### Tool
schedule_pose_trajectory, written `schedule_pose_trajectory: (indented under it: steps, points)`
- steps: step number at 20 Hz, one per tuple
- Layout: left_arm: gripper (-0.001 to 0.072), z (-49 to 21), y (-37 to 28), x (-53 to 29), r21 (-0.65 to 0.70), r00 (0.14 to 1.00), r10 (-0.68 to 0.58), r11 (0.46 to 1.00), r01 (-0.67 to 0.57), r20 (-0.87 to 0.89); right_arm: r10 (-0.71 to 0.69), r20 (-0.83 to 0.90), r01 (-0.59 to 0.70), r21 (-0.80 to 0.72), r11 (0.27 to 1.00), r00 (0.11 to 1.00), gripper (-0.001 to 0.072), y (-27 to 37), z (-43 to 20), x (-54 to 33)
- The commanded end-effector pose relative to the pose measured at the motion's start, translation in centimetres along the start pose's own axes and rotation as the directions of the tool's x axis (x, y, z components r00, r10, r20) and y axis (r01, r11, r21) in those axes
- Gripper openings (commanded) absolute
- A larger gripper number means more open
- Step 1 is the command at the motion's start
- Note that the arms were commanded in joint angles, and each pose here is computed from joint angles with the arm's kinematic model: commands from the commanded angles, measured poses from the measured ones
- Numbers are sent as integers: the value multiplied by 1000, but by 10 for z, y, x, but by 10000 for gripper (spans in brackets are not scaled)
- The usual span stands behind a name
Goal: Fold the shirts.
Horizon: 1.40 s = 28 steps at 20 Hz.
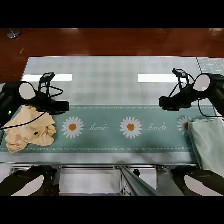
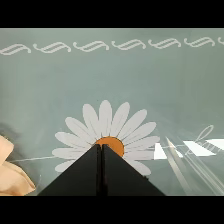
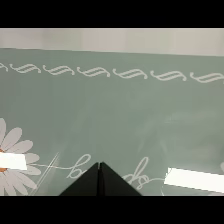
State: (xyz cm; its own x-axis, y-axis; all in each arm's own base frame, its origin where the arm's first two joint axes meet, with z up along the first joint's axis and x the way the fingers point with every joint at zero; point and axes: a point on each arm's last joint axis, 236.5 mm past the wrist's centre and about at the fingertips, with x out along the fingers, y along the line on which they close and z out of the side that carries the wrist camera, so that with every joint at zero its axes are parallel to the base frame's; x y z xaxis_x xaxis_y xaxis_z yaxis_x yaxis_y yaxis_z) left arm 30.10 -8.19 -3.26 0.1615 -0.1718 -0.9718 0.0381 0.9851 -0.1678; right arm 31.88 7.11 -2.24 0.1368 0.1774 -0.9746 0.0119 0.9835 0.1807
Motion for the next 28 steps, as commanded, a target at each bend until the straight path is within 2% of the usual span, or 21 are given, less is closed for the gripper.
schedule_pose_trajectory:
  steps: [1,14,17,18,19,20,22,24,26,28]
  points:
    - [30,0,0,0,1,1000,0,1000,0,0,0,-1,0,-1,1000,1000,27,0,0,0]
    - [29,1,0,0,0,1000,-1,1000,1,4,3,4,-3,1,1000,1000,26,0,1,0]
    - [30,26,-2,-1,1,994,-8,1000,8,109,-8,47,8,-5,1000,999,28,-2,11,0]
    - [33,30,-2,-2,2,992,-9,1000,9,126,-22,54,23,-11,1000,998,126,-5,13,0]
    - [192,40,-2,-3,4,986,-9,1000,9,167,-38,64,40,-18,999,997,459,-9,15,0]
    - [697,41,-3,-4,4,985,-11,1000,10,174,-54,64,55,-24,998,997,632,-13,15,0]
    - [702,31,9,-13,85,993,38,995,-47,108,-102,15,103,-40,994,995,632,-24,4,-1]
    - [701,21,49,-35,76,984,171,982,-175,57,-161,-56,157,-63,986,985,630,-38,-13,-3]
    - [701,23,89,-68,-36,962,232,973,-230,141,-186,-100,178,-80,981,977,630,-44,-24,-5]
    - [701,12,135,-92,-268,928,293,936,-229,229,-170,-107,162,-77,984,980,630,-40,-25,-4]
